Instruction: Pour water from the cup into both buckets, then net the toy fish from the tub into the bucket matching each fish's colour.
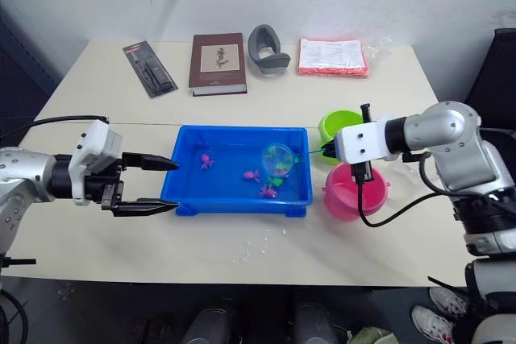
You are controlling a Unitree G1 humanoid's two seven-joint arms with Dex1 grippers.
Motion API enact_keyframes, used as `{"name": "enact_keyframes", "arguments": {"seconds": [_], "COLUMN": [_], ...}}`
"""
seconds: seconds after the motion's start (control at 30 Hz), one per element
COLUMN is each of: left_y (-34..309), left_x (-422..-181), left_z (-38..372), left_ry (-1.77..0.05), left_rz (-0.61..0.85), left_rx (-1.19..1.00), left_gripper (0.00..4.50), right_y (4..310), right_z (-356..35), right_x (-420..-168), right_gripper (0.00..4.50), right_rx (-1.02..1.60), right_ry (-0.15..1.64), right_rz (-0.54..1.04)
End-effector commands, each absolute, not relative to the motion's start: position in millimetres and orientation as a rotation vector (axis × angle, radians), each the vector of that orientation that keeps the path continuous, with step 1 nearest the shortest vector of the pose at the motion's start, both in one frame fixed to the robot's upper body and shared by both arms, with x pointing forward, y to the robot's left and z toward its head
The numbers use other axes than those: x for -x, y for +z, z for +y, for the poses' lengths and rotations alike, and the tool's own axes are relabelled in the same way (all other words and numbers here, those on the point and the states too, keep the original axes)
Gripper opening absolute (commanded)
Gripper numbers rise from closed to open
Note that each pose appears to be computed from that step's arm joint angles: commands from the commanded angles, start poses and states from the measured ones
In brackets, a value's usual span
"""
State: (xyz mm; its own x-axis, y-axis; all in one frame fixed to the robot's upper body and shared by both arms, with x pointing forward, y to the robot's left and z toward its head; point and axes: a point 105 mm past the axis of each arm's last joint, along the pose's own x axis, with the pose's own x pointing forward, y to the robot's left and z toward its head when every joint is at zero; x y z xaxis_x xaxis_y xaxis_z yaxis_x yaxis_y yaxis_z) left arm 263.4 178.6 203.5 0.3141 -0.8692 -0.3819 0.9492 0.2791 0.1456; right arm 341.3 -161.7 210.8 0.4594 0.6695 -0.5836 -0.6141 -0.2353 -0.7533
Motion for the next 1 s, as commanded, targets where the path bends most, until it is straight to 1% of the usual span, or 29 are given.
{"name": "enact_keyframes", "arguments": {"seconds": [0.03, 0.27, 0.43, 0.5, 0.57, 0.7, 0.87, 1.0], "left_y": [210, 212, 215, 215, 214, 214, 216, 216], "left_x": [-259, -260, -259, -260, -261, -262, -264, -265], "left_z": [173, 170, 170, 171, 170, 167, 166, 167], "left_ry": [-1.235, -1.222, -1.218, -1.213, -1.210, -1.214, -1.212, -1.204], "left_rz": [0.204, 0.191, 0.188, 0.189, 0.187, 0.181, 0.172, 0.169], "left_rx": [-0.407, -0.419, -0.420, -0.422, -0.424, -0.428, -0.433, -0.435], "left_gripper": [4.47, 4.47, 4.47, 4.47, 4.47, 4.47, 4.47, 4.47], "right_y": [218, 208, 223, 230, 235, 233, 228, 225], "right_z": [-159, -152, -148, -153, -161, -165, -165, -166], "right_x": [-344, -344, -343, -345, -352, -363, -369, -366], "right_gripper": [0.00, 0.00, 0.00, 0.00, 0.00, 0.00, 0.00, 0.00], "right_rx": [1.410, 1.431, 1.304, 1.347, 1.424, 1.540, 1.605, 1.597], "right_ry": [1.185, 1.215, 1.192, 1.165, 1.110, 1.070, 1.079, 1.102], "right_rz": [-0.114, -0.142, -0.171, -0.169, -0.164, -0.172, -0.191, -0.200]}}
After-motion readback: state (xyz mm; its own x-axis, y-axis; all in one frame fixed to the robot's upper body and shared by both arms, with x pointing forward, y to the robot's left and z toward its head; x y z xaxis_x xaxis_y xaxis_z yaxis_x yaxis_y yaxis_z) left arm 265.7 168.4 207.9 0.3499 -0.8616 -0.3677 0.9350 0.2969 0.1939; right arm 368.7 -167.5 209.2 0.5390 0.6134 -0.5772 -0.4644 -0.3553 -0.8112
